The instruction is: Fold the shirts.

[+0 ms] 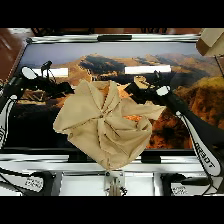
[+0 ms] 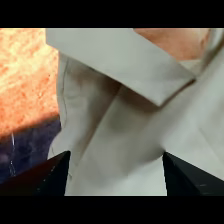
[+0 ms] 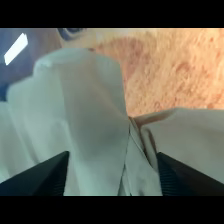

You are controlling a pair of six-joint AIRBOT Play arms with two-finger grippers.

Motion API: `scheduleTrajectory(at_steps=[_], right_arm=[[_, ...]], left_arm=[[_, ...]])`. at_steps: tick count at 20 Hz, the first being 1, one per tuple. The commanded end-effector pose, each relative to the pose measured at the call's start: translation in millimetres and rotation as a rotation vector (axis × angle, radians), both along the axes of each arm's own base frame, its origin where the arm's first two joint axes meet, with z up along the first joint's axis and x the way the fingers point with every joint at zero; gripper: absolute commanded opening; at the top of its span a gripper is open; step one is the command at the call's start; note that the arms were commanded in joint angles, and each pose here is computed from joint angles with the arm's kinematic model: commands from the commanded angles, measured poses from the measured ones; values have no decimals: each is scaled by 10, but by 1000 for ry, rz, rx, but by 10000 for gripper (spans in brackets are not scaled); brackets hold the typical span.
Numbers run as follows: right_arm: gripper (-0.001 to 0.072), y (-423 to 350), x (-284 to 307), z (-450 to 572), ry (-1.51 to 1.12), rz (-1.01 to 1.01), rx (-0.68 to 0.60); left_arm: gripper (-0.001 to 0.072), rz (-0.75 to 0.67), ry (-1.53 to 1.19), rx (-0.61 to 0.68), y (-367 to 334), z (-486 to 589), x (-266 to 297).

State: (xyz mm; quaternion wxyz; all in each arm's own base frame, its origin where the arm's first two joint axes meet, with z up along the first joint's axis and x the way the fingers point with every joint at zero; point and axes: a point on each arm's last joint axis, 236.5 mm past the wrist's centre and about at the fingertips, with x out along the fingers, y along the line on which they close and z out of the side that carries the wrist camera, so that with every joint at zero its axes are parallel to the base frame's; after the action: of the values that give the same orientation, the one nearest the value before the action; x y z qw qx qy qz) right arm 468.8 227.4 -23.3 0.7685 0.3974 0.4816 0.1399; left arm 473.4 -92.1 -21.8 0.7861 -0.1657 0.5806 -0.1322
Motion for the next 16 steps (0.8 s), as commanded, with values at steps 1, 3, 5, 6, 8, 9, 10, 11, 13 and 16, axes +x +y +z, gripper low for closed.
scheduleTrajectory(at_steps=[1, 3, 5, 6, 8, 9, 10, 11, 13, 16], right_arm=[[690, 335, -87, -202, 23, 75, 13], [690, 401, -73, -210, 32, 73, 35], [689, 492, -80, -237, 39, 83, 44], [689, 542, -88, -263, 42, 92, 43], [688, 685, -111, -319, 60, 102, 63], [684, 762, -111, -330, 61, 105, 75], [678, 828, -105, -326, 48, 115, 76], [569, 883, -90, -305, 30, 126, 71], [71, 930, -17, -178, -22, 149, 66], [59, 906, 117, 111, -130, 223, 46]], left_arm=[[600, -54, -11, -7, -136, -163, 49], [600, -99, -28, 1, -251, -163, 36], [592, -126, -34, 4, -344, -169, 20], [584, -132, -33, 4, -374, -174, 12], [323, -139, -31, 3, -409, -173, 0], [311, -141, -30, -1, -426, -170, -7], [265, -141, -29, -5, -438, -167, -8], [107, -140, -30, -12, -451, -158, -7], [49, -139, -31, -16, -458, -151, -6], [47, -139, -38, -15, -458, -117, -2]])
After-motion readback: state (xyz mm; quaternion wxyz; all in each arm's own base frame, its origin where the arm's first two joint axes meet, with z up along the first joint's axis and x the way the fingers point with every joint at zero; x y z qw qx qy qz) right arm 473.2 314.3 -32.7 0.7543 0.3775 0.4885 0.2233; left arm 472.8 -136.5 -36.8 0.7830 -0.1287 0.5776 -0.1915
